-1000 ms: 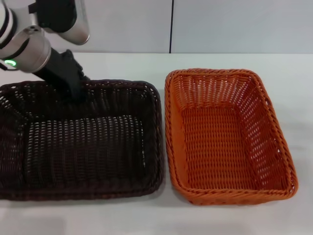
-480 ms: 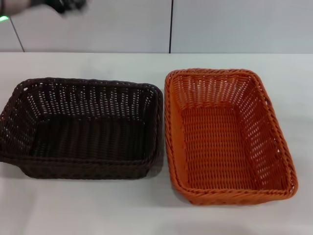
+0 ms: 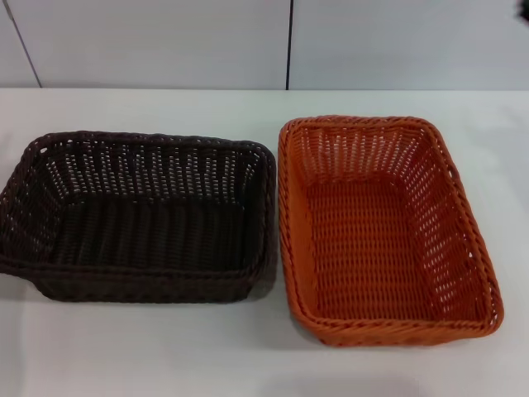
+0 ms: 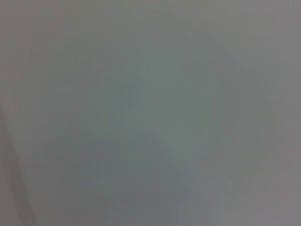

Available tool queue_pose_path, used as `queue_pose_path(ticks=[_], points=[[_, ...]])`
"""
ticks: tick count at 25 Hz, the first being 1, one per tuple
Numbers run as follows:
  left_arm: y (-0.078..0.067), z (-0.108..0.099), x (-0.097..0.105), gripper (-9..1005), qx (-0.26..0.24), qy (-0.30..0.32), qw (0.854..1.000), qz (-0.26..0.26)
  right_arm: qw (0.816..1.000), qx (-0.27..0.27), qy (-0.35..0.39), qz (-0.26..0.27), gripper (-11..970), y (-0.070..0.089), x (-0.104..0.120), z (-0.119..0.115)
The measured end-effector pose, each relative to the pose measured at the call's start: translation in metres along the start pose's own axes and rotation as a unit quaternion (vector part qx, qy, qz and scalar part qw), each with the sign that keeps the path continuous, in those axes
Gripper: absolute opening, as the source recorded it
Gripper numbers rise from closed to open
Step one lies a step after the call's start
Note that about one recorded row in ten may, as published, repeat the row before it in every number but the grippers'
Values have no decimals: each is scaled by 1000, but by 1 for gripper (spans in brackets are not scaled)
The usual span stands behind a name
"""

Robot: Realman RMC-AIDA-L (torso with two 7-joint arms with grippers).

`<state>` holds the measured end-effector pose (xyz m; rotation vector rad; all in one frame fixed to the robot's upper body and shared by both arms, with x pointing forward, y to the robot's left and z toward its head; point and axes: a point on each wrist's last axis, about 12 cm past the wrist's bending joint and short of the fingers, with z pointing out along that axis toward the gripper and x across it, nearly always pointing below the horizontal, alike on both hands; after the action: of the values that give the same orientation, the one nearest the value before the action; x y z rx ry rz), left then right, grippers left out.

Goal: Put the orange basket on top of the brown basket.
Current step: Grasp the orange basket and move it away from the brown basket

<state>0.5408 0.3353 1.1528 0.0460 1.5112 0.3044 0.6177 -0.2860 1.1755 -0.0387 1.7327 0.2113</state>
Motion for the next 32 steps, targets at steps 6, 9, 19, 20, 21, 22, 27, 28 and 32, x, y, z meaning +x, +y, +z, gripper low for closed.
queue_pose_path(ticks=[6,9,19,20,21,22,27,28,32], points=[[19,-20,60,786,-48,61,995,-63,972,-125,161,-114,800,57,-37,3],[22,-26,82,787,-67,68,993,-65,938,-197,238,-159,800,86,-46,-6],[25,-37,124,787,-95,103,984,-107,796,-384,402,-240,774,137,-36,-45],[24,-38,126,787,-96,106,984,-106,780,-401,412,-245,771,141,-34,-50],[24,-38,127,787,-95,109,984,-105,766,-416,421,-252,768,145,-32,-54],[23,-38,131,787,-95,116,983,-105,753,-425,430,-260,765,147,-30,-58],[20,-37,134,786,-92,124,982,-107,717,-436,461,-288,750,155,-19,-64],[20,-37,134,786,-92,124,982,-107,712,-435,467,-293,747,155,-16,-64],[18,-36,135,786,-87,127,982,-106,696,-418,489,-320,736,157,-5,-62]])
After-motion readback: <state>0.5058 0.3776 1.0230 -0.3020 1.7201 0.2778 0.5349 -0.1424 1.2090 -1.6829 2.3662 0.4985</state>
